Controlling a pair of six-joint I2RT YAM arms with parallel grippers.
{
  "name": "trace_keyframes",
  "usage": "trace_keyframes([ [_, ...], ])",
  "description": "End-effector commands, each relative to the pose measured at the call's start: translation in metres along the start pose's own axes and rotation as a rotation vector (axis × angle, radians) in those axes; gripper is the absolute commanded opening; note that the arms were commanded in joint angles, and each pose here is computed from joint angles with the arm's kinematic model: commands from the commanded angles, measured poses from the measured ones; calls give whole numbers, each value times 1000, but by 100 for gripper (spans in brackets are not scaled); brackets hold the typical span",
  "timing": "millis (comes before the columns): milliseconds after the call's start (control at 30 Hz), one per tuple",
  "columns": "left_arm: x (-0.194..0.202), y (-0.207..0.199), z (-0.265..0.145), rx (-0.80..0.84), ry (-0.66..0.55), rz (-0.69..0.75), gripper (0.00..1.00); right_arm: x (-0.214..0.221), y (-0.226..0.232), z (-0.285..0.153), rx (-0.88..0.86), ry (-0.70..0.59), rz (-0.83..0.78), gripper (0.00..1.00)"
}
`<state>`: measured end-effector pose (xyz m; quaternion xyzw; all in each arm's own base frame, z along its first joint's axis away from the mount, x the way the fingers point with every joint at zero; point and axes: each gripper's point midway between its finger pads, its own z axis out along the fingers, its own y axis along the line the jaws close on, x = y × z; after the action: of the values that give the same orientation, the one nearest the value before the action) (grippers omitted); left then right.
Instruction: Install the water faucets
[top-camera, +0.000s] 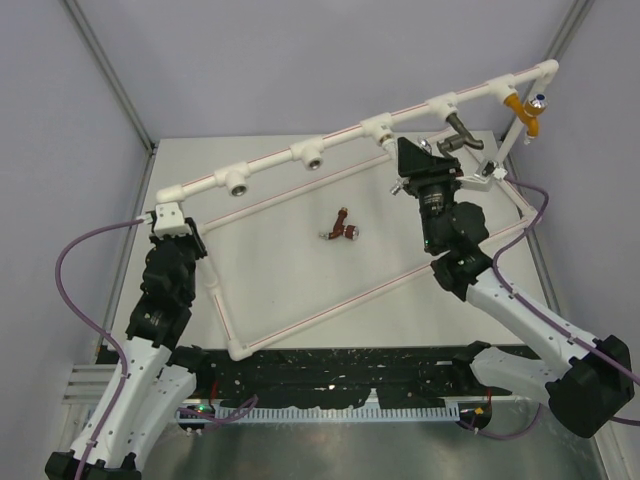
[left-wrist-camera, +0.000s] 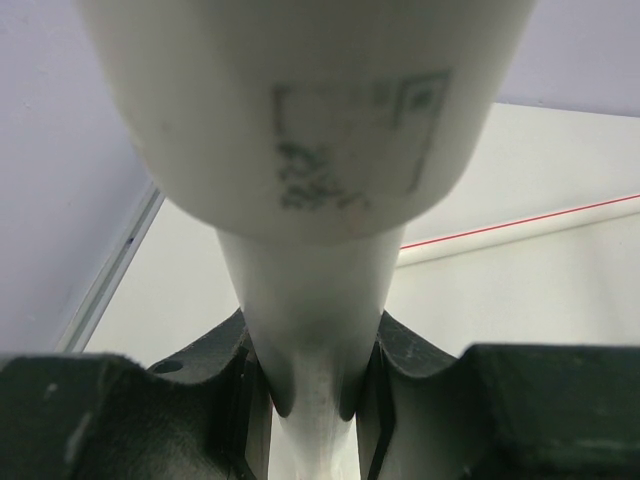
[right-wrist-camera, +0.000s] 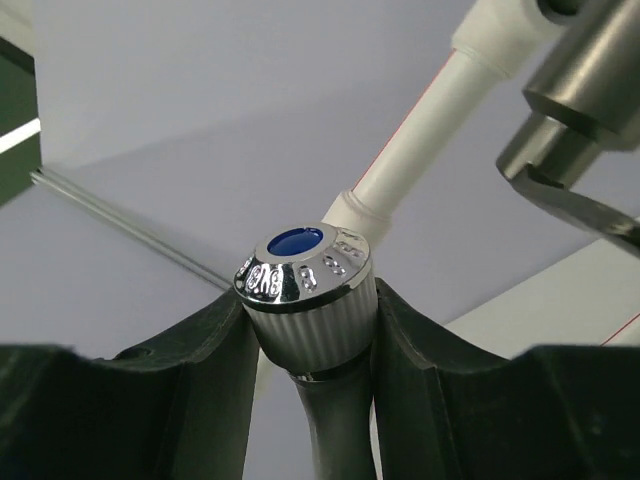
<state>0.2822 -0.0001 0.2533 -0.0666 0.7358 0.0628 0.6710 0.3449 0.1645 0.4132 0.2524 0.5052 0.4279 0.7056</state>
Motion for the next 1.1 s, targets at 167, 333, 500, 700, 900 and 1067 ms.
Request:
trace_keyframes([
  [167,-1,-6,-4,43,23,51,0,-53,-1,-19,55,-219,281,58],
  [333,1,-6,-3,41,28,51,0,-69,-4,-35,28,-243,51,82],
  [500,1,-7,-3,47,30,51,0,-83,7,-47,-55,-218,-510,91],
  [700,1,-8,-2,49,31,49,0,-73,28,-64,-334,-104,-1405,95],
  [900,1,-8,-3,52,32,48,0,-58,9,-69,-506,88,-2132,95],
  [1067,1,-8,-3,52,29,47,0,-48,7,-61,-616,88,-2450,95],
])
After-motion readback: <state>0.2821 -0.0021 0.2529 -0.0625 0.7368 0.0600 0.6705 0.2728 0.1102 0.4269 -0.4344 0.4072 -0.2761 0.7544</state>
